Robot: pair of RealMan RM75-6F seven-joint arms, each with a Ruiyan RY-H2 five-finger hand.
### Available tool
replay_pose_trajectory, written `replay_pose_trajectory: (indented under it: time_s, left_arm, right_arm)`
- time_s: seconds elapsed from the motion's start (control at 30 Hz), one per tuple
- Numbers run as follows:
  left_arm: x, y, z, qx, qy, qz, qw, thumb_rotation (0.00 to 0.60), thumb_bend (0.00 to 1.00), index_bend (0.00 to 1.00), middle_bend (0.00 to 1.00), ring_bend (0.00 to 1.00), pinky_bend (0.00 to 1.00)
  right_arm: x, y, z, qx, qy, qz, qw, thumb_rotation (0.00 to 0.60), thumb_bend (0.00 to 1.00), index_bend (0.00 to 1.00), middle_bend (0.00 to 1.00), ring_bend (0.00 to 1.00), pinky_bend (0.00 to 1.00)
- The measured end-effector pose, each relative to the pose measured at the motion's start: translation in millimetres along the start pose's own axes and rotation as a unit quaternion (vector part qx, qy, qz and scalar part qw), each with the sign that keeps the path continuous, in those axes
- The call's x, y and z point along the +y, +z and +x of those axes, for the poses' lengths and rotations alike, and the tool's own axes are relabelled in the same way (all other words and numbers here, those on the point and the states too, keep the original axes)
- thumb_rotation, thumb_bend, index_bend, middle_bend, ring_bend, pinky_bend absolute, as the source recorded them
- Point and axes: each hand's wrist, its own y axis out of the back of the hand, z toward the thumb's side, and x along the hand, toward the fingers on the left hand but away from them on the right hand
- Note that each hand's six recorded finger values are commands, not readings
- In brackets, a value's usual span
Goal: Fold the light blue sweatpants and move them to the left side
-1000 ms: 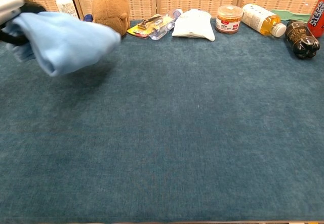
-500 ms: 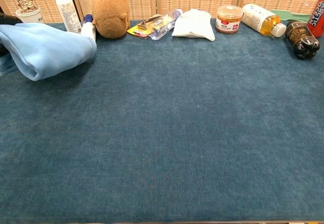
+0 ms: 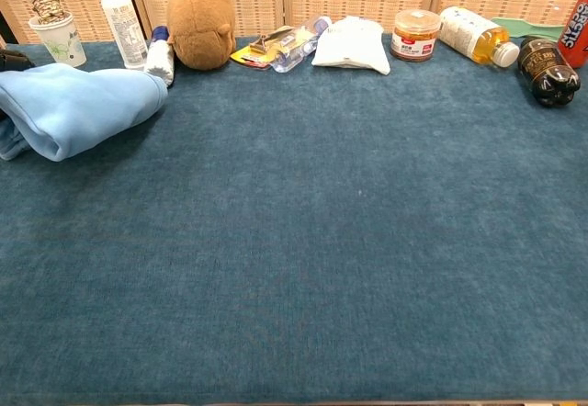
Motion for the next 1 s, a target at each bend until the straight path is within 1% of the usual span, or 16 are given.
replay_pose_trajectory:
  time_s: [0.03, 0.07, 0.13, 0.17, 0.23, 0.3, 0.4, 0.47, 0.53, 0.6, 0.77, 0.83, 1.0]
  left_arm:
    - [-2, 0, 0, -0.001, -0.006, -0.004, 1.0000, 0.598, 0.53, 0.03, 0.00, 0.00, 0.08]
    - [-4, -1, -1, -0.003, -0.012, -0.006, 0.9999, 0.587, 0.48, 0.00, 0.00, 0.00, 0.03]
    - [-8, -2, -3, -0.005, -0.028, -0.007, 0.9996, 0.561, 0.42, 0.00, 0.00, 0.00, 0.00]
    - [-9, -3, -4, -0.006, -0.034, -0.007, 0.9994, 0.543, 0.38, 0.00, 0.00, 0.00, 0.00]
    - [-12, -4, -6, -0.009, -0.045, -0.003, 0.9989, 0.519, 0.35, 0.00, 0.00, 0.00, 0.00]
    - [-13, -4, -8, -0.012, -0.051, 0.003, 0.9986, 0.510, 0.32, 0.00, 0.00, 0.00, 0.00]
    - [-12, -3, -10, -0.017, -0.053, 0.018, 0.9983, 0.490, 0.28, 0.00, 0.00, 0.00, 0.00]
    - [-11, -1, -12, -0.021, -0.052, 0.020, 0.9982, 0.464, 0.25, 0.00, 0.00, 0.00, 0.00]
    - [-9, 1, -14, -0.024, -0.050, 0.019, 0.9983, 0.455, 0.24, 0.00, 0.00, 0.00, 0.00]
    - [-7, 2, -17, -0.026, -0.048, 0.021, 0.9983, 0.456, 0.21, 0.00, 0.00, 0.00, 0.00]
    - [-5, 2, -23, -0.025, -0.053, 0.012, 0.9982, 0.460, 0.02, 0.00, 0.00, 0.00, 0.00]
    - [-4, 3, -26, -0.025, -0.055, 0.005, 0.9981, 0.460, 0.00, 0.00, 0.00, 0.00, 0.00]
    - [-1, 6, -33, -0.027, -0.058, -0.008, 0.9979, 0.460, 0.00, 0.00, 0.00, 0.00, 0.00]
  right_arm:
    - [0, 0, 0, 0.000, 0.000, 0.000, 1.0000, 0.600, 0.00, 0.00, 0.00, 0.00, 0.03]
    - [0, 0, 0, 0.001, 0.000, 0.000, 1.0000, 0.600, 0.00, 0.00, 0.00, 0.00, 0.03]
    - [1, 1, 0, 0.001, -0.002, -0.001, 1.0000, 0.600, 0.00, 0.00, 0.00, 0.00, 0.03]
    - [1, 1, 1, 0.001, -0.002, -0.002, 1.0000, 0.600, 0.00, 0.00, 0.00, 0.00, 0.03]
    - [2, 1, 1, 0.002, -0.003, -0.003, 1.0000, 0.600, 0.00, 0.00, 0.00, 0.00, 0.03]
    - [2, 1, 1, 0.002, -0.003, -0.003, 1.0000, 0.600, 0.00, 0.00, 0.00, 0.00, 0.03]
    - [2, 1, 1, 0.003, -0.002, -0.004, 1.0000, 0.600, 0.00, 0.00, 0.00, 0.00, 0.03]
    - [3, 1, 1, 0.004, -0.002, -0.004, 1.0000, 0.600, 0.00, 0.00, 0.00, 0.00, 0.03]
    - [3, 1, 1, 0.004, -0.003, -0.004, 1.0000, 0.600, 0.00, 0.00, 0.00, 0.00, 0.03]
    - [4, 1, 2, 0.003, -0.003, -0.004, 1.0000, 0.600, 0.00, 0.00, 0.00, 0.00, 0.03]
    - [4, 1, 1, 0.000, -0.007, 0.000, 1.0000, 0.600, 0.00, 0.00, 0.00, 0.00, 0.03]
    - [4, 2, 1, 0.001, -0.008, -0.002, 1.0000, 0.600, 0.00, 0.00, 0.00, 0.00, 0.03]
    - [3, 4, 2, 0.003, -0.007, -0.001, 1.0000, 0.600, 0.00, 0.00, 0.00, 0.00, 0.03]
